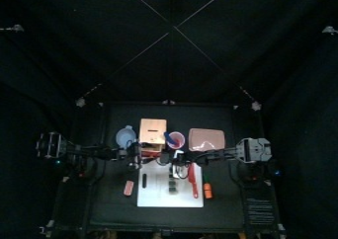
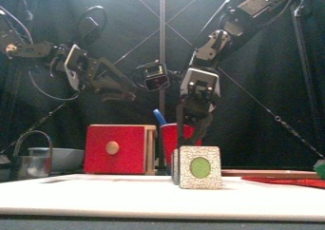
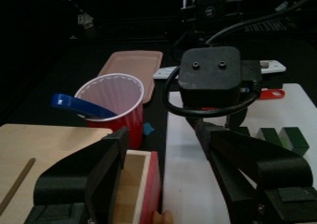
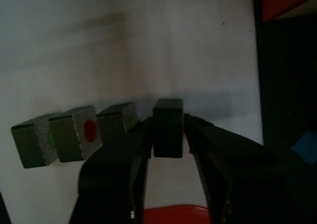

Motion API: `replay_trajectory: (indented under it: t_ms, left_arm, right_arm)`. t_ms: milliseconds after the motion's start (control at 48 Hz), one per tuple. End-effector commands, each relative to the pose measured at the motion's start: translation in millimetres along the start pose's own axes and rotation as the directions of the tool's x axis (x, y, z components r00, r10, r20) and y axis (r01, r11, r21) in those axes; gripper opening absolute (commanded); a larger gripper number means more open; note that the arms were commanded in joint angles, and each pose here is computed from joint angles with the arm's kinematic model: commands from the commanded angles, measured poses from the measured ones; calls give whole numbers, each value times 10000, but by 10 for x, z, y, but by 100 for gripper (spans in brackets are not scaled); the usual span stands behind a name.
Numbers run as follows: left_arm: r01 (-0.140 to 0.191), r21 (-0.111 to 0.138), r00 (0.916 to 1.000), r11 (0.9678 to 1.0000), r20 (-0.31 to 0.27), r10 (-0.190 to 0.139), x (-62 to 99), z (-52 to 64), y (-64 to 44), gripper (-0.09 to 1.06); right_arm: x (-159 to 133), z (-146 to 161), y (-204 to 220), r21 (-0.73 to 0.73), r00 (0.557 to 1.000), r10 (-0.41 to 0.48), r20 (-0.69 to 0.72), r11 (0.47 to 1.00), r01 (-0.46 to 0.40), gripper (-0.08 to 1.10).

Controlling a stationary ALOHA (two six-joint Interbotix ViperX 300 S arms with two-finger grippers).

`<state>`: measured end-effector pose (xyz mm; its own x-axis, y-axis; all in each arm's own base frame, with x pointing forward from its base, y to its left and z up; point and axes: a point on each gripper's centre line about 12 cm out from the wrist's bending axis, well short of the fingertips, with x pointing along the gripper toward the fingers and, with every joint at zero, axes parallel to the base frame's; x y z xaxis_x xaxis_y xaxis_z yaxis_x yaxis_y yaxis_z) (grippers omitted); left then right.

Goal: Place sushi on board then cut the sushi with the knife then place the pieces on the plate
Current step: Place the 4 sushi pieces on the plate

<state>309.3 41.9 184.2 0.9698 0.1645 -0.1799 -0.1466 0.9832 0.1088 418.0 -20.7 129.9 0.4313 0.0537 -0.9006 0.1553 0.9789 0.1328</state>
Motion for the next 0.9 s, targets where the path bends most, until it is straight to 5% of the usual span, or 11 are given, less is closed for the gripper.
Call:
replay_trajectory:
  t_ms: [21, 250, 417, 583, 792, 896]
  left_arm:
    - [-29, -20, 9996, 10000, 289, 30, 4, 75, 4, 93]
    - [-36, -10, 9996, 10000, 289, 36, 2, 71, 8, 93]
    - [-41, -32, 9995, 10000, 302, 42, 4, 77, 6, 93]
    - [-42, -19, 9995, 10000, 318, 43, 10, 86, 6, 93]
    - [-36, -7, 9994, 10000, 334, 36, 10, 88, 6, 93]
    - [186, 127, 9992, 9997, 347, -191, 7, 93, -54, 93]
  right_arm:
    - [-233, 83, -30, 360, 9991, 13, 427, 9993, -28, 57]
    - [-688, -328, -149, 2198, 9999, -90, 115, 9755, 62, 57]
    - [-933, -730, -433, 4529, 9960, -798, 391, 8899, 535, 57]
    - [-999, -951, -971, 7200, 9723, -2269, 554, 6838, 1186, 57]
    - [-978, -1017, -1546, 8782, 9208, -3898, -111, 4366, 1954, 57]
    - [-919, -996, -1692, 9026, 9025, -4289, -390, 3724, 2160, 57]
